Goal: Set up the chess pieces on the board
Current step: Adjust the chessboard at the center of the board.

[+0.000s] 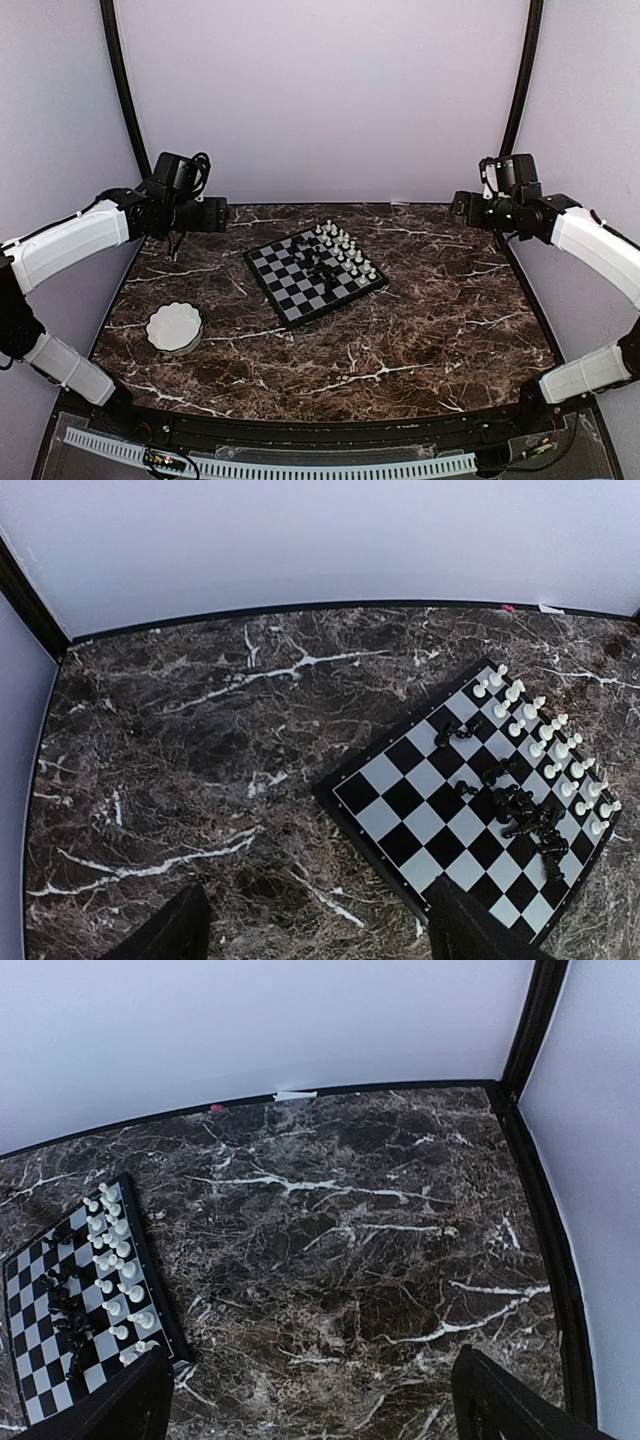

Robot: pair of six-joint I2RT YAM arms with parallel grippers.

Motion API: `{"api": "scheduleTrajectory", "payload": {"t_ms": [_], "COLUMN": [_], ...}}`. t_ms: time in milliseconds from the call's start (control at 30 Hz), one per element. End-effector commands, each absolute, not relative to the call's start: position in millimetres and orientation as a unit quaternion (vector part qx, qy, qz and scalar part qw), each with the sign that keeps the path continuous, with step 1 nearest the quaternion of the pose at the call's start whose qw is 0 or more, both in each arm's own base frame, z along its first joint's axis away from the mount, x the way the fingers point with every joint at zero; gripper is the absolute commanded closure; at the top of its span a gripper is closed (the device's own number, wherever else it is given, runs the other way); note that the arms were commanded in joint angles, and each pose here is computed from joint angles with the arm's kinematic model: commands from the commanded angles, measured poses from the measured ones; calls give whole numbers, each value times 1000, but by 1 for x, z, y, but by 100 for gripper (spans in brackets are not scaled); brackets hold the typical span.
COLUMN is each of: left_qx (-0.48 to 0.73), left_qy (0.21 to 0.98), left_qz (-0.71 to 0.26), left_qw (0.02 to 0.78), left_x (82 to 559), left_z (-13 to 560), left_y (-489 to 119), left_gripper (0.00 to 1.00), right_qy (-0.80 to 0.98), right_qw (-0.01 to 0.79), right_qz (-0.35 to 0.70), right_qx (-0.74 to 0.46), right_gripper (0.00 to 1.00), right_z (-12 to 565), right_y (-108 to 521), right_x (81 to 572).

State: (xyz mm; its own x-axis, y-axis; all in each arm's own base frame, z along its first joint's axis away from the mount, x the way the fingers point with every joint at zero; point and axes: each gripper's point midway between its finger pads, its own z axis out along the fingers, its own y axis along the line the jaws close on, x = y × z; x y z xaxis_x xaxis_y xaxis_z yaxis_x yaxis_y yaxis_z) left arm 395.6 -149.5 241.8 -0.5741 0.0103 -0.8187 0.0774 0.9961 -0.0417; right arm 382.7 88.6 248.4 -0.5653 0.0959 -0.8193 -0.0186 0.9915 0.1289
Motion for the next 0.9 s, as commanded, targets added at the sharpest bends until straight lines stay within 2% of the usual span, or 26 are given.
{"api": "scheduleTrajectory", "payload": {"t_ms": [0, 67, 233, 433, 500, 567, 667, 700, 867], "left_qx": [35, 36, 29, 15, 2, -17, -44, -48, -42], "left_qy": [909, 916, 923, 928, 929, 929, 927, 926, 926], "left_qz": [-82, -98, -142, -177, -187, -203, -224, -228, -239], "left_qw": [408, 387, 355, 327, 320, 310, 298, 296, 290], "left_x": [395, 399, 415, 437, 446, 455, 468, 474, 498], "left_z": [231, 224, 221, 217, 214, 209, 198, 193, 171], "left_y": [-158, -163, -178, -190, -188, -184, -174, -173, -169], "left_gripper": [22, 17, 9, 6, 6, 7, 8, 8, 9], "right_qy": [896, 897, 896, 907, 907, 909, 915, 917, 922], "right_qw": [435, 430, 412, 378, 372, 357, 327, 318, 281], "right_qz": [63, 99, 162, 184, 194, 205, 212, 214, 224], "right_qx": [55, 38, 36, -20, -43, -65, -101, -112, -142], "right_gripper": [1, 1, 11, 25, 47, 80, 95, 95, 56], "right_z": [240, 238, 232, 223, 222, 216, 203, 199, 180], "right_y": [85, 98, 122, 162, 178, 194, 215, 220, 230], "right_x": [379, 375, 367, 355, 349, 343, 328, 323, 296]}}
